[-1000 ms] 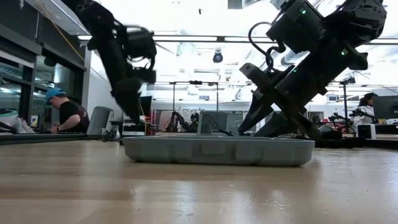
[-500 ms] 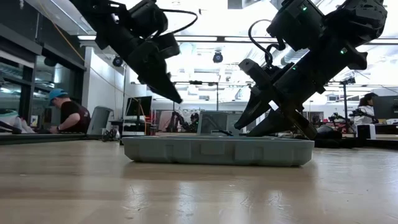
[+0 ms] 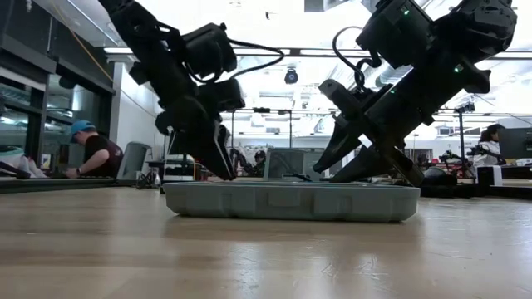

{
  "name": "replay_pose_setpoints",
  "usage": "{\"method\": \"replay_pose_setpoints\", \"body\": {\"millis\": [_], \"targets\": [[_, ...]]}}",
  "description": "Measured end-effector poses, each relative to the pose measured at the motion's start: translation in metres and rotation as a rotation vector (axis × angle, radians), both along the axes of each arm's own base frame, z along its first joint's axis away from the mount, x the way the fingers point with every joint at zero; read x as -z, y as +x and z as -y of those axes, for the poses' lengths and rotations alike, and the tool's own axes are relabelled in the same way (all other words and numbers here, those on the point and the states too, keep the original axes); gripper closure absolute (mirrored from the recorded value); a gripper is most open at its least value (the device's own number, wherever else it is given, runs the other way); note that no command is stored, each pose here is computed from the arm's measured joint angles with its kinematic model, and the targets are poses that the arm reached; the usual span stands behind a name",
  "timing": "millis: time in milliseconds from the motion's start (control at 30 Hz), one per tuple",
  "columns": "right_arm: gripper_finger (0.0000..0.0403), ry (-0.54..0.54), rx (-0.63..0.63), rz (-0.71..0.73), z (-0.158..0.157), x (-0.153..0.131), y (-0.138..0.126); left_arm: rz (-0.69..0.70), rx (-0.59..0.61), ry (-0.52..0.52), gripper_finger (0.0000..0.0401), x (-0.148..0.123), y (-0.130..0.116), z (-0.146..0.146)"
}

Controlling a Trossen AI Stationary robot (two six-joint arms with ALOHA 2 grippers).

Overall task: Prefit tool cases
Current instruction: Remove the orange pliers from the gray prefit tool case

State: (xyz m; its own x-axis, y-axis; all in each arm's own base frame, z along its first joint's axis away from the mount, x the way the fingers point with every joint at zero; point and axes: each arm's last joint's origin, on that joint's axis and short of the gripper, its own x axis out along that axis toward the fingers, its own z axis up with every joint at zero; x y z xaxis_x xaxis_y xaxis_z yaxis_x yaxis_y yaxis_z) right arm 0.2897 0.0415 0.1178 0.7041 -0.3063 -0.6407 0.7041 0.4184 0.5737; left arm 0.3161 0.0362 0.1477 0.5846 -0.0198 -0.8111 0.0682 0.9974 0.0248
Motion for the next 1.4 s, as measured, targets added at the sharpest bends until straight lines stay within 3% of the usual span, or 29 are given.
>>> {"method": "replay_pose_setpoints", "body": {"millis": [233,400,700,800,900,967,1167,1400], "targets": [[0.027,-0.002,0.009,0.002,0.001,0.0,0.0,0.02,0.055,0.058,0.0252,-0.012,0.01,-0.002],[0.027,-0.01,0.016,0.004,0.001,0.0,0.0,-0.091,0.117,0.048,0.0252,0.002,0.014,0.0],[0.027,-0.009,0.015,0.003,0.001,0.0,0.0,-0.15,0.137,0.073,0.0256,0.016,0.04,0.002],[0.027,-0.007,0.014,0.002,0.001,0.0,0.0,-0.222,0.103,0.066,0.0283,0.021,0.044,0.001],[0.027,-0.007,0.015,0.003,0.001,0.0,0.0,-0.242,0.075,0.062,0.0344,0.022,0.045,0.001],[0.027,-0.004,0.017,0.004,0.001,0.0,0.0,-0.236,0.066,0.044,0.0371,0.018,0.044,0.001],[0.027,0.019,0.039,0.035,0.0,-0.002,0.001,-0.208,0.015,-0.018,0.0371,-0.001,0.037,0.002],[0.027,0.007,0.034,0.035,0.001,-0.002,0.002,-0.059,-0.01,-0.029,0.0371,-0.047,0.029,0.003]]}}
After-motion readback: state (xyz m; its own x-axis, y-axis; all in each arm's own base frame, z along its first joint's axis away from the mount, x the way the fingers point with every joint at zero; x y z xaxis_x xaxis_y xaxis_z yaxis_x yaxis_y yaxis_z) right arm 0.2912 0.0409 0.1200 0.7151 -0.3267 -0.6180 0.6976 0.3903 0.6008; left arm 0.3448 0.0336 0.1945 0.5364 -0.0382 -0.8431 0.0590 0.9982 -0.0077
